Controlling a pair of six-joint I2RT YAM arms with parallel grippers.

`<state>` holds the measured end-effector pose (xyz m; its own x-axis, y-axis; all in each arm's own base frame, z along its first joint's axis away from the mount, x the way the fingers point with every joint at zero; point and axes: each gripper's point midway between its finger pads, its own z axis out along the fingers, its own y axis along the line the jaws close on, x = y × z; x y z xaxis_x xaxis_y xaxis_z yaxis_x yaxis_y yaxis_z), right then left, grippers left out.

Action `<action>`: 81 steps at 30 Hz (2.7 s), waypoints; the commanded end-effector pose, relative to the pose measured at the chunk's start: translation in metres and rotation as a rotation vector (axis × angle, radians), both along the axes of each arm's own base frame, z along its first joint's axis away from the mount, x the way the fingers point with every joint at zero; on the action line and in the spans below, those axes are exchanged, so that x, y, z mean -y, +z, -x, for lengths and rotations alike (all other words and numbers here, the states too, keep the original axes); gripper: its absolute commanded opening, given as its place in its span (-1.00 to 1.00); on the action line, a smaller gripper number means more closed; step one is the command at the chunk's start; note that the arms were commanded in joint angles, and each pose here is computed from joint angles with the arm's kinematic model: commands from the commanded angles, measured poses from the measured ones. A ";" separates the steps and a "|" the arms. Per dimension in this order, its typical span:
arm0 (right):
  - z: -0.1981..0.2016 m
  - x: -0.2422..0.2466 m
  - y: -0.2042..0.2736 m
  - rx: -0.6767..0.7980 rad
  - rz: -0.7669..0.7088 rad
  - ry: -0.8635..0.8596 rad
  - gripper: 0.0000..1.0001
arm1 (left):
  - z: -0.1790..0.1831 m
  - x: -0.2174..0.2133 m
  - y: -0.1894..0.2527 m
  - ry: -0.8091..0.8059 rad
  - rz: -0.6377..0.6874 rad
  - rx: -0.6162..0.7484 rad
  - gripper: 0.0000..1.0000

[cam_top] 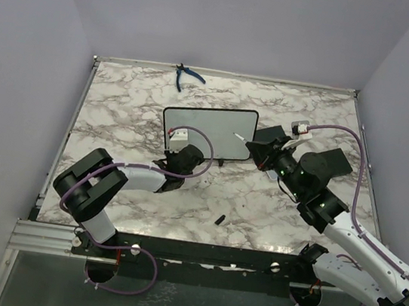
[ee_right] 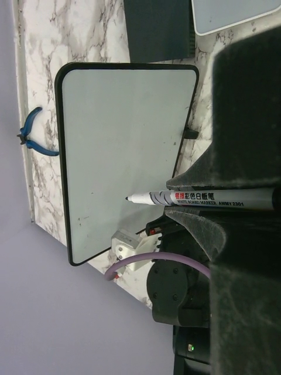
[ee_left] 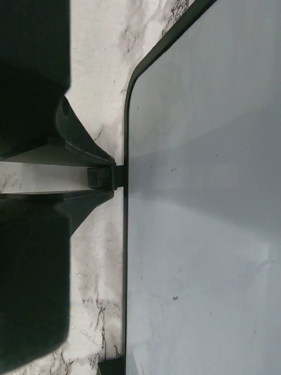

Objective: Write a sentence on the whiteboard
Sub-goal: Move the whiteboard to the center of the board, then hold the whiteboard on the whiteboard stand, then write a sentence on the whiteboard.

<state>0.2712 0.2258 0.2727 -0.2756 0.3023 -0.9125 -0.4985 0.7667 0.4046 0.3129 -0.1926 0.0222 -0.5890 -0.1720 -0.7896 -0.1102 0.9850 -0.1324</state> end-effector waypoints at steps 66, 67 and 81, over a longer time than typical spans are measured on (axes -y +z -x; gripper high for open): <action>-0.064 -0.200 -0.014 0.091 0.126 0.189 -0.99 | -0.082 -0.068 0.215 -0.322 0.394 0.234 0.05; -0.064 -0.200 -0.015 0.091 0.127 0.186 -0.99 | -0.082 -0.067 0.214 -0.327 0.399 0.231 0.04; -0.072 -0.194 -0.021 0.097 0.132 0.130 -0.99 | -0.079 -0.061 0.213 -0.357 0.421 0.231 -0.17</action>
<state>0.3385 0.4175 0.2404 -0.2571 0.1206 -0.9588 -0.6367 0.7252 0.2619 0.3930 -0.1248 0.2342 -0.4888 -0.3244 -0.8098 0.2603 0.8318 -0.4903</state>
